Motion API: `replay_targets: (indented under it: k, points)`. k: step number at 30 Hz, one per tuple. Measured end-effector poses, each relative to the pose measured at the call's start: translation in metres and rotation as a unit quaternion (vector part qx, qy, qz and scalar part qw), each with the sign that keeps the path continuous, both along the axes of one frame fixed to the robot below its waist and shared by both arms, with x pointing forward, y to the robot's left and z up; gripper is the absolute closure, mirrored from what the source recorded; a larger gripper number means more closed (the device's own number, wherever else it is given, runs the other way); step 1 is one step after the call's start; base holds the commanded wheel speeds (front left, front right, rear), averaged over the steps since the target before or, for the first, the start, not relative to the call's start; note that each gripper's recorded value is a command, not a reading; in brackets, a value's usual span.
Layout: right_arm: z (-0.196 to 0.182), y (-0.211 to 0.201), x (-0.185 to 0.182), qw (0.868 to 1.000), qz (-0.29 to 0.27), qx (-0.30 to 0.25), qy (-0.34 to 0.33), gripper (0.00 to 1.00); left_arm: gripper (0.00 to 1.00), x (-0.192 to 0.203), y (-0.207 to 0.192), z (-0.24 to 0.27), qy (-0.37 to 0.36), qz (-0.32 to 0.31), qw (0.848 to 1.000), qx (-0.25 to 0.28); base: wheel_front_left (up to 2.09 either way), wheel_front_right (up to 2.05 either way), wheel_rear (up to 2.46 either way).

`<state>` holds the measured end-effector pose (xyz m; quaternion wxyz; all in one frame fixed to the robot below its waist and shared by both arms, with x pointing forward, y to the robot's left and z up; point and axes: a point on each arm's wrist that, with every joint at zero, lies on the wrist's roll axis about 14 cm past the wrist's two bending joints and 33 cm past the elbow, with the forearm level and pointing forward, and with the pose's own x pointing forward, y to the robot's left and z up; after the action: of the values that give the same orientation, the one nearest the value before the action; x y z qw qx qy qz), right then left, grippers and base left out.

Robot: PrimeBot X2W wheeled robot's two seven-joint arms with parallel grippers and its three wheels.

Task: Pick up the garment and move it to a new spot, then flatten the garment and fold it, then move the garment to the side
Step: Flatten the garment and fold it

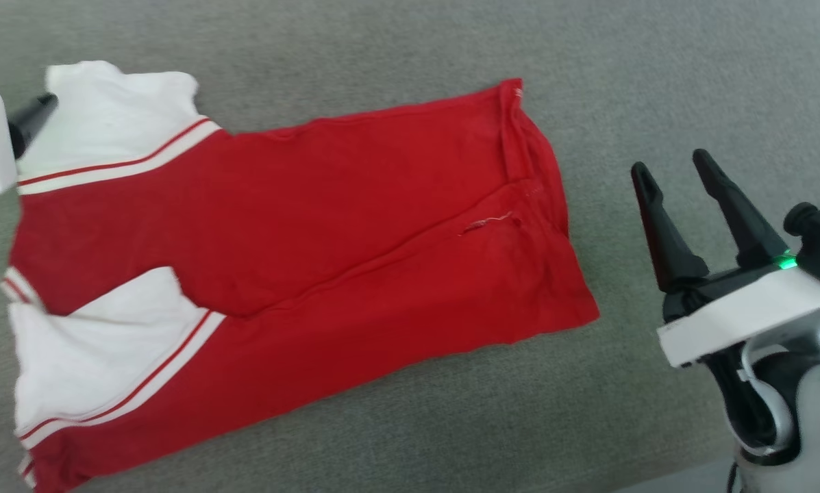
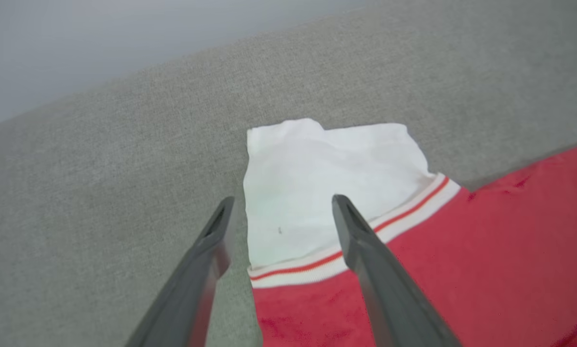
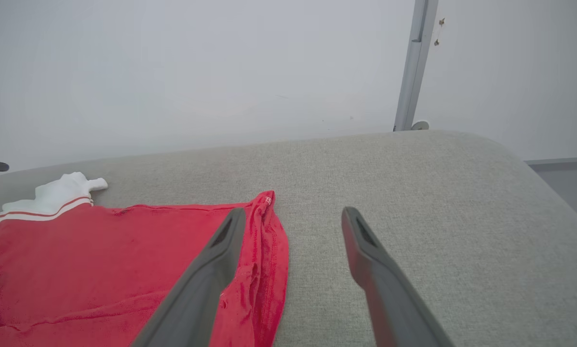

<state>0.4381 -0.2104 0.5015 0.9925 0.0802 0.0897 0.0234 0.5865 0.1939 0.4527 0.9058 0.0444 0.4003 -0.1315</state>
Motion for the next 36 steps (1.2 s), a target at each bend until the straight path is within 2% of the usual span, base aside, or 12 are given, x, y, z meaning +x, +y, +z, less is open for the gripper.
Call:
replay_targets:
  k: [4,10,21,22,26,36]
  points:
    - [-0.012,-0.001,-0.001,1.0,-0.007,0.006,0.009,0.0,0.0,0.02,-0.001,-0.014,0.004,0.001,1.0,0.012,0.0,0.0,0.0]
    - [-0.04,-0.001,-0.001,0.999,-0.005,0.01,0.053,0.0,0.0,0.043,0.002,-0.057,0.051,0.029,0.998,0.022,0.0,0.0,0.0]
    - [-0.063,0.008,0.013,0.993,0.034,0.006,0.109,0.0,0.0,0.045,0.002,-0.097,0.132,0.06,0.989,0.024,0.0,0.0,0.0]
    - [-0.065,0.01,0.016,0.992,0.041,0.008,0.118,0.0,1.0,0.043,0.001,-0.098,0.147,0.062,0.987,0.025,0.0,0.0,0.0]
    - [-0.075,0.017,0.033,0.985,0.069,0.0,0.16,0.0,1.0,0.037,-0.003,-0.104,0.181,0.055,0.981,0.029,0.0,0.0,0.0]
    - [-0.086,0.042,0.096,0.958,0.143,-0.046,0.245,0.0,1.0,0.04,-0.009,-0.106,0.177,0.046,0.983,0.023,0.0,0.0,0.0]
